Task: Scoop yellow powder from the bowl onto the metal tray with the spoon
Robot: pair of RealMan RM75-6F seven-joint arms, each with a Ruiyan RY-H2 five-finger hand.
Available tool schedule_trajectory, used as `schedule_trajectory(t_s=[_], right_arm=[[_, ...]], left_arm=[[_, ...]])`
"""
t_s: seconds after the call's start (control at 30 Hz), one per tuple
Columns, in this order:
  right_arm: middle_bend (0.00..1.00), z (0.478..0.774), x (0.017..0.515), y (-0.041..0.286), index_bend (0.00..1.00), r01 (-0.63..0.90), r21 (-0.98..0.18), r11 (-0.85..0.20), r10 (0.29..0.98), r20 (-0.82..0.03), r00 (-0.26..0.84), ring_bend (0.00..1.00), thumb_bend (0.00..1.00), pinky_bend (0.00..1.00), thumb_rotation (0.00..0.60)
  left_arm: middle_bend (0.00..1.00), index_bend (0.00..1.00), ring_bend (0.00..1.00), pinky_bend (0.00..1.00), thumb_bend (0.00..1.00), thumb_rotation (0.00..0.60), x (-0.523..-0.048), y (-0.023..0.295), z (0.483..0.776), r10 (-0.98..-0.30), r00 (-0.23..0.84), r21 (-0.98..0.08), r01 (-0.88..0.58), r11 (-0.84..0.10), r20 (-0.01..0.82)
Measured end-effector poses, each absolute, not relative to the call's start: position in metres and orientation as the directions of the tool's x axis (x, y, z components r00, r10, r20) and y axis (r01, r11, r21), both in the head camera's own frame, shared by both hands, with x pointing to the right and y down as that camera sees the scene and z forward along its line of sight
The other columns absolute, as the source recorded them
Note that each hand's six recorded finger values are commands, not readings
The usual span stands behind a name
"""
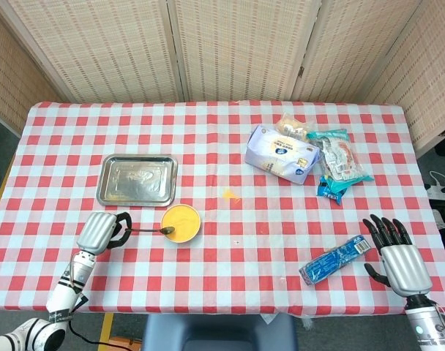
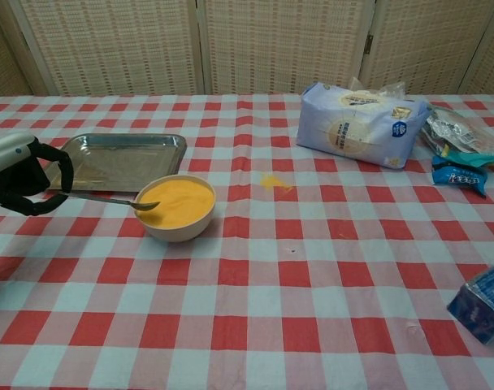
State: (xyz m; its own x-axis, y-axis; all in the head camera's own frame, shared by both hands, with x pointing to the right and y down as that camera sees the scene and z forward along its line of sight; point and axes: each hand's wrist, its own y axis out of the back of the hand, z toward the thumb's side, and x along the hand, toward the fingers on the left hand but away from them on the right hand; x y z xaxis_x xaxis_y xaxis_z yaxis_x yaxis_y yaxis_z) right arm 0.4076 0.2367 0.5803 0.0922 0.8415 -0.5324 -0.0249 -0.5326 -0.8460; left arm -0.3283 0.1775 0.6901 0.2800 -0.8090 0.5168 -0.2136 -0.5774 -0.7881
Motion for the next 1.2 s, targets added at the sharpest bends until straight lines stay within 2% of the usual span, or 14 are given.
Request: schedule_trajectory(t_s=[0.37,0.83,1.03,1.2], right_arm=[[0.0,0.579,0.408,0.236,0.0,-0.016,-0.844,-0.536,0.839,-0.535,0.098,0.0,0.18,0.0,0.6],[0.0,0.579,0.414,0.234,0.0,-0.004,-0.841,-0.54,0.838,-0.539,0.082,0.0,0.18,0.0,0.6],[0.0,0.578,0.416,0.233,0.0,0.0,-0.841,-0.541,0.839,-0.539,0.077,0.0,0.18,0.0,0.6],[0.0,0.578,0.417,0.233,0.0,0.001,-0.841,-0.541,0.839,-0.54,0.074,0.0,0.18,0.0,0.6]], left_arm=[[1.0,0.94,1.0,1.0,0.54,0.6,-0.315,0.171,0.686,-0.718,0.291,-0.717,-0.131,-0.685,0.632],[1.0,0.95,1.0,1.0,0.54,0.6,-0.289,0.147,0.684,-0.598,0.288,-0.596,-0.108,-0.796,0.747],[1.0,0.95,1.0,1.0,0.54,0.6,-0.277,0.136,0.68,-0.555,0.297,-0.546,-0.121,-0.829,0.777],[1.0,0.95,1.0,1.0,0.54,0.6,-0.274,0.13,0.678,-0.544,0.301,-0.536,-0.118,-0.836,0.783]])
